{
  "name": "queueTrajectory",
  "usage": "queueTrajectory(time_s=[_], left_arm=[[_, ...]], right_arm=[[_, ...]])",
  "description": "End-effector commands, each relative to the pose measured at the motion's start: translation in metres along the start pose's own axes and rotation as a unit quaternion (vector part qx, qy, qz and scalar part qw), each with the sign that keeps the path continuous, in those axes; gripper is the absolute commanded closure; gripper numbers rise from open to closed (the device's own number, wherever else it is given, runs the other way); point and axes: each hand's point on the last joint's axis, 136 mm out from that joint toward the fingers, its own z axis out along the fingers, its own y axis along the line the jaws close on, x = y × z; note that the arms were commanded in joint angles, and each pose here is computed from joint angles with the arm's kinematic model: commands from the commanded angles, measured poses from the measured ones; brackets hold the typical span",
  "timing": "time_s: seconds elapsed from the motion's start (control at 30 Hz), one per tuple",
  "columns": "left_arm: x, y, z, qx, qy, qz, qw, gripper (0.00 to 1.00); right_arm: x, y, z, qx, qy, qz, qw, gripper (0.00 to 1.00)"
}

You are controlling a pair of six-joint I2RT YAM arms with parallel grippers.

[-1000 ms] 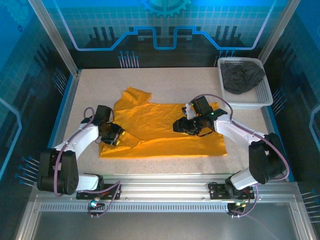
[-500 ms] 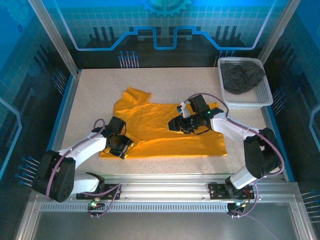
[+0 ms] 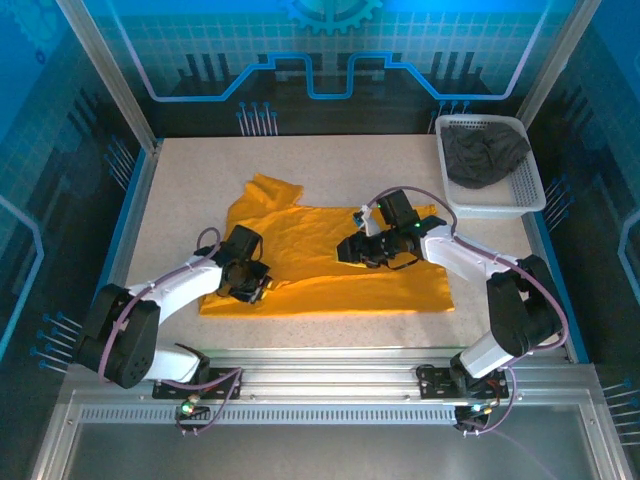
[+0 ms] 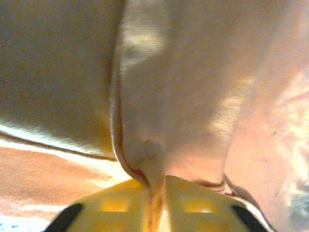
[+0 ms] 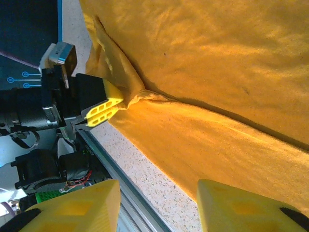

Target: Fold and stack the t-shirts

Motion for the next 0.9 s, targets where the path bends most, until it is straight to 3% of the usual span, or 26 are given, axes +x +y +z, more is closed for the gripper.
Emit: queueTrajectory(time_s=[0.0, 0.03, 0.23, 0.47, 0.87], left_arm=[[-0.001, -0.013, -0.005, 0.009, -0.014, 0.013, 1.000, 0.95], [-0.001, -0.017, -0.006, 0.010, -0.016, 0.021, 1.000, 0.99], [0.001, -0.046, -0.007, -0.005, -0.015, 0.100, 0.995, 1.00], [0.008, -0.062, 0.001, -0.084, -0.011, 0.221, 0.972, 1.00], [0.005, -0.085, 0.010, -0.102, -0.044, 0.294, 0.949, 1.00]], right_arm=[[0.005, 0.005, -0.003, -0.005, 0.001, -0.003, 1.000, 0.54], [0.004, 0.005, -0.003, -0.005, 0.000, -0.001, 1.000, 0.55], [-0.002, 0.004, -0.008, -0.004, -0.008, 0.003, 1.000, 0.56], [-0.004, 0.000, -0.012, -0.001, -0.010, 0.009, 1.000, 0.58], [0.000, -0.005, -0.014, 0.002, -0.008, 0.016, 1.000, 0.58]])
